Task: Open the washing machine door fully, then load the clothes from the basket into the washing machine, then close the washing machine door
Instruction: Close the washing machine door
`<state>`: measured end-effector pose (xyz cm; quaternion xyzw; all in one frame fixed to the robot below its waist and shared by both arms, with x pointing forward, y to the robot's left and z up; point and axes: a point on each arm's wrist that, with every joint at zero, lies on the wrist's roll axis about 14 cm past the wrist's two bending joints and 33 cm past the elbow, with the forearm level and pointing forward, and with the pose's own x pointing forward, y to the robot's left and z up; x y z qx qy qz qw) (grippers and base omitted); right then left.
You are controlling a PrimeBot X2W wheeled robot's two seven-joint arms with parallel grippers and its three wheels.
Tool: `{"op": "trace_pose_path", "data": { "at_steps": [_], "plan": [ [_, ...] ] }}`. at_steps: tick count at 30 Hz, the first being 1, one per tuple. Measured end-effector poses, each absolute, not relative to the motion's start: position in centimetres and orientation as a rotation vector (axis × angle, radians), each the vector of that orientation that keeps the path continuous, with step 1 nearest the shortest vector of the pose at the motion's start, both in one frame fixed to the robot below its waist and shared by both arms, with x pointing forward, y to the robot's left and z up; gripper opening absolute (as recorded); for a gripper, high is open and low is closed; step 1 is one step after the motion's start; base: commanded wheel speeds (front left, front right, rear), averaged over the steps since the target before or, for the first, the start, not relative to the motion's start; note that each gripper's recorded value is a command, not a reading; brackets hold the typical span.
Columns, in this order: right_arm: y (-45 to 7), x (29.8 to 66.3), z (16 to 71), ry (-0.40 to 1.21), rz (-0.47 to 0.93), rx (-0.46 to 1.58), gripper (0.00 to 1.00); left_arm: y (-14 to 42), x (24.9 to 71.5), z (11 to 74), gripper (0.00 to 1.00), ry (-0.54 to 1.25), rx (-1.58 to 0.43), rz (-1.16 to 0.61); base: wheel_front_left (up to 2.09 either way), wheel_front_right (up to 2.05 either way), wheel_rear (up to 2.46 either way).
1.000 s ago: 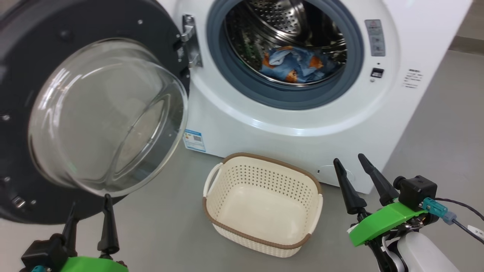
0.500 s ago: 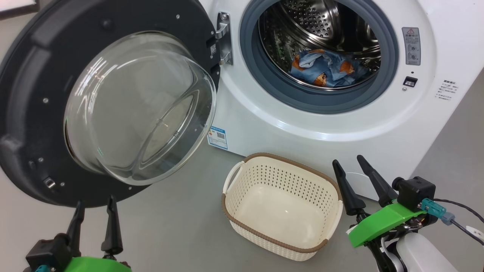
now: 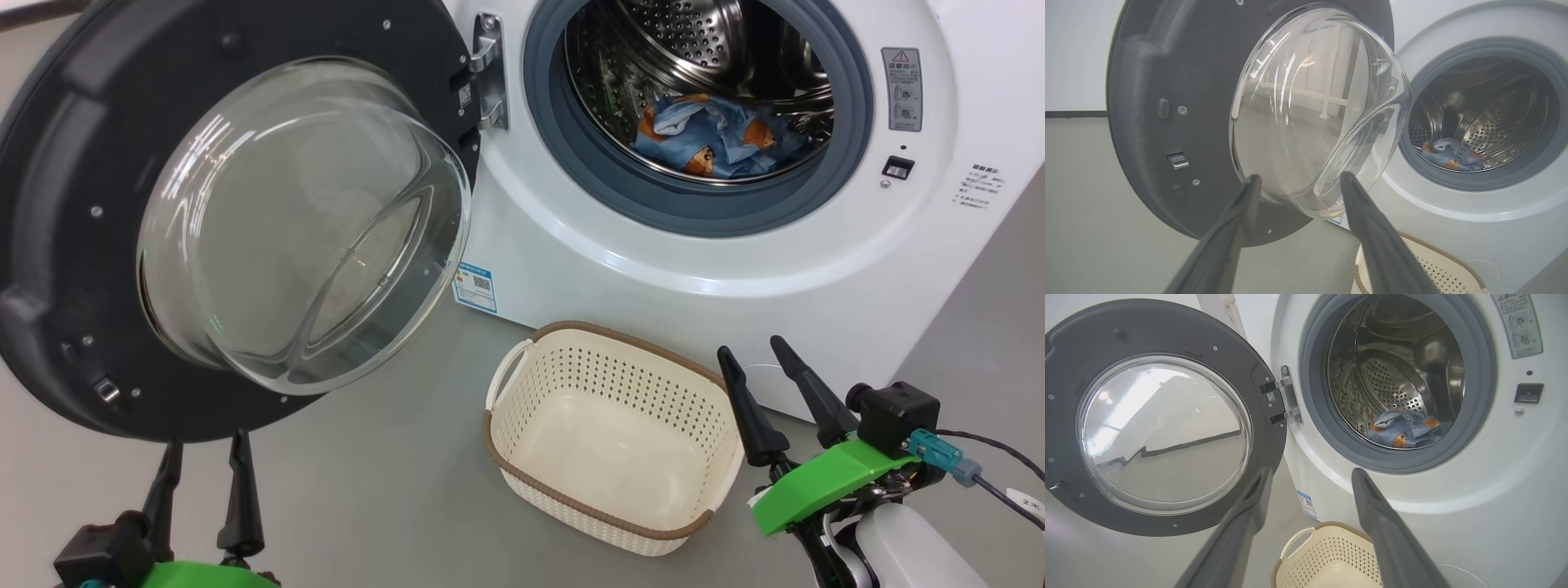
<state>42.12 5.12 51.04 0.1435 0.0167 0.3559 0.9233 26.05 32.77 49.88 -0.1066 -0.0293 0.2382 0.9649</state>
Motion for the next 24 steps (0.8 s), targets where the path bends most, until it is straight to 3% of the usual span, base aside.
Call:
{"op": "trace_pose_path", "data": {
  "at_steps": [5,6,7,8,9,24],
  "plan": [
    [5.0,42.1,51.0,0.039,0.726,0.302,1.0,33.0,26.1,50.2,1.0,-0.069,-0.216,0.482,0.0,0.0,0.0],
    [5.0,42.1,51.0,0.039,0.725,0.301,1.0,33.1,26.1,50.4,0.85,-0.075,-0.214,0.482,0.0,0.0,0.0],
    [5.0,42.1,51.0,0.039,0.725,0.301,1.0,33.2,26.1,50.7,0.56,-0.082,-0.209,0.482,0.0,0.0,0.0],
    [4.9,42.1,51.0,0.038,0.725,0.301,1.0,33.4,26.1,51.0,0.36,-0.091,-0.205,0.481,0.0,0.0,0.0],
    [4.9,42.1,51.0,0.038,0.725,0.3,1.0,33.7,26.1,51.5,0.0,-0.105,-0.202,0.482,0.0,0.0,0.0],
    [4.5,42.3,50.8,0.041,0.716,0.295,1.0,37.1,28.7,66.2,0.0,-0.469,-0.247,0.363,0.0,0.0,0.0]
  ]
}}
